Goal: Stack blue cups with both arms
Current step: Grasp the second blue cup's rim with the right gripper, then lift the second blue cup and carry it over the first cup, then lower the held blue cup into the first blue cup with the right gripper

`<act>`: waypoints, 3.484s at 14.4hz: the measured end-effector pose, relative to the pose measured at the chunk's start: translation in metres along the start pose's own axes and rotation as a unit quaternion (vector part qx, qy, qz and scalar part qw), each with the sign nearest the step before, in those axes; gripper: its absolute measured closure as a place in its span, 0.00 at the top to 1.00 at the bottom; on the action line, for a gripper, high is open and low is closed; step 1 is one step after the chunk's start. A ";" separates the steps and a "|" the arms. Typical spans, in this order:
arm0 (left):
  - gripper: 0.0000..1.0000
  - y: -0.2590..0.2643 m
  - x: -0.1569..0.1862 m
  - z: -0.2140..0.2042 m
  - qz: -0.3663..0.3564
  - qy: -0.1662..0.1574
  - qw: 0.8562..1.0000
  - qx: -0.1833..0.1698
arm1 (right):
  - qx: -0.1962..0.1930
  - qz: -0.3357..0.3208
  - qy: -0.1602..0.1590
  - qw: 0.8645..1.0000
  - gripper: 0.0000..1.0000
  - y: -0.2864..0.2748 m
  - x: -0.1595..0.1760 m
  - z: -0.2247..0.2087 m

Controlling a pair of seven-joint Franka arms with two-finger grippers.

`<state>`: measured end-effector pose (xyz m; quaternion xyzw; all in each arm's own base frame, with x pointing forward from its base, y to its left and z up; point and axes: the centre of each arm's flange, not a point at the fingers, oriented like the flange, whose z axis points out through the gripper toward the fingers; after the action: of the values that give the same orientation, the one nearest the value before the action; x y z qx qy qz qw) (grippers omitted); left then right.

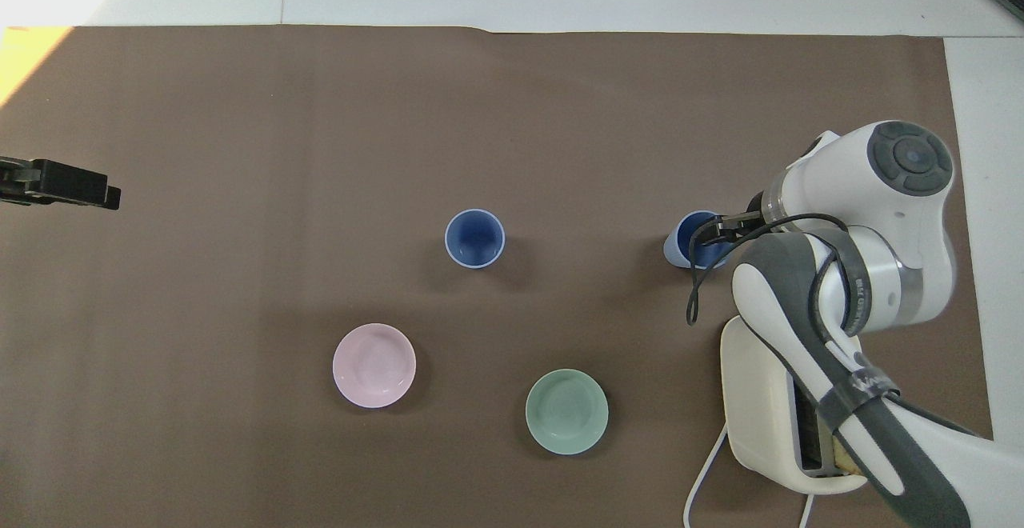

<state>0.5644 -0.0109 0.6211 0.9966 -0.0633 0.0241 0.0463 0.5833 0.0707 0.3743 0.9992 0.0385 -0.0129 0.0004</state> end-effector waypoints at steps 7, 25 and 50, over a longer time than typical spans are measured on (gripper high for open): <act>1.00 0.000 0.000 0.000 0.000 0.000 1.000 0.000 | 0.000 -0.008 -0.009 1.000 0.45 -0.006 -0.001 0.011; 1.00 0.002 0.000 0.000 0.002 0.000 1.000 0.000 | 0.048 0.065 0.052 0.995 0.05 -0.173 0.036 -0.106; 1.00 0.003 0.001 -0.001 0.003 0.002 1.000 0.000 | 0.045 0.098 0.026 0.994 0.05 -0.314 0.007 -0.097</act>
<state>0.5645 -0.0140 0.6228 0.9964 -0.0664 0.0259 0.0463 0.5683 0.3841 0.4712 0.9971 -0.0607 0.0117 -0.0447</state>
